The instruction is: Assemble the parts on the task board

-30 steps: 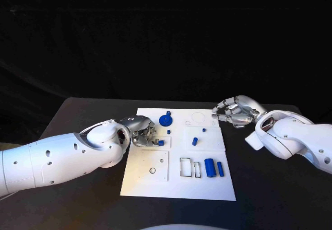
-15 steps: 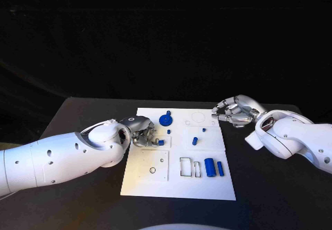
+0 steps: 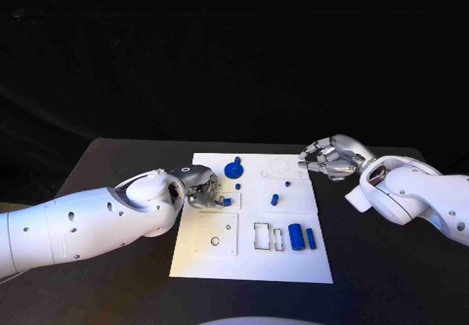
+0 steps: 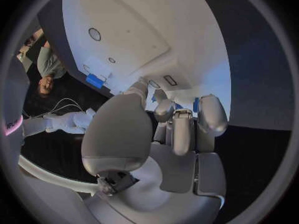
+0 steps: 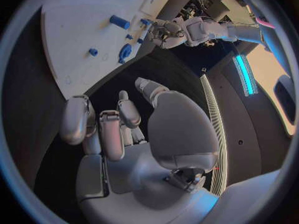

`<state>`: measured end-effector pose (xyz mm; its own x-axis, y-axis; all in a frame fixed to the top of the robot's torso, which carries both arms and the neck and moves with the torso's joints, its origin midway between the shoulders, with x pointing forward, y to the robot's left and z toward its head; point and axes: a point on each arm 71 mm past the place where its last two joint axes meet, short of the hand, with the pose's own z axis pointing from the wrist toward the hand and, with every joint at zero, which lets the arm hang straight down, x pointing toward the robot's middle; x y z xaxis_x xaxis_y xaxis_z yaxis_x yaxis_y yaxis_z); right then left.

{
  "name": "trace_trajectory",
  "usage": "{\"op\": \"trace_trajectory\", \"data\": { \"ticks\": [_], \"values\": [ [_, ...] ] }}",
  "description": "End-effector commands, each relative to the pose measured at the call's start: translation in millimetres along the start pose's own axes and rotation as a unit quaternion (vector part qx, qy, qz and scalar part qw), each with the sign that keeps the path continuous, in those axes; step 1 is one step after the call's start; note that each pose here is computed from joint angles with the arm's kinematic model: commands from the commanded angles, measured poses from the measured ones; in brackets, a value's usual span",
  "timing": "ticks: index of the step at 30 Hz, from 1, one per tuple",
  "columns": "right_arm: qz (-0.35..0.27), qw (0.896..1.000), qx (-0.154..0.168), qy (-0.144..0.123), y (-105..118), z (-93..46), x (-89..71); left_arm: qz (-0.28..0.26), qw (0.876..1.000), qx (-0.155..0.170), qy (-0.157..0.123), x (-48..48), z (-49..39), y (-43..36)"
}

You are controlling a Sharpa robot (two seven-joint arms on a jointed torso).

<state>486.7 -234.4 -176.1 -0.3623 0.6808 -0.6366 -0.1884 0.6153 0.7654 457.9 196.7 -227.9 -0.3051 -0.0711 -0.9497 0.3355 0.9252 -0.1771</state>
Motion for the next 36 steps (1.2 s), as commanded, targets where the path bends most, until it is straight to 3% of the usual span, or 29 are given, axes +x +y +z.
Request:
{"op": "trace_trajectory", "data": {
  "ticks": [1,17,36],
  "values": [
    [-0.004,1.000,-0.006,0.008,1.0,0.1,2.0,-0.004,1.000,-0.001,0.009,1.3,0.5,-2.3],
    [-0.004,1.000,-0.005,0.008,0.8,0.0,1.8,-0.005,1.000,0.000,0.029,4.1,0.4,-4.5],
    [-0.004,1.000,-0.006,0.009,1.1,0.4,2.2,-0.015,1.000,-0.005,0.025,3.3,1.3,-6.7]
  ]
}}
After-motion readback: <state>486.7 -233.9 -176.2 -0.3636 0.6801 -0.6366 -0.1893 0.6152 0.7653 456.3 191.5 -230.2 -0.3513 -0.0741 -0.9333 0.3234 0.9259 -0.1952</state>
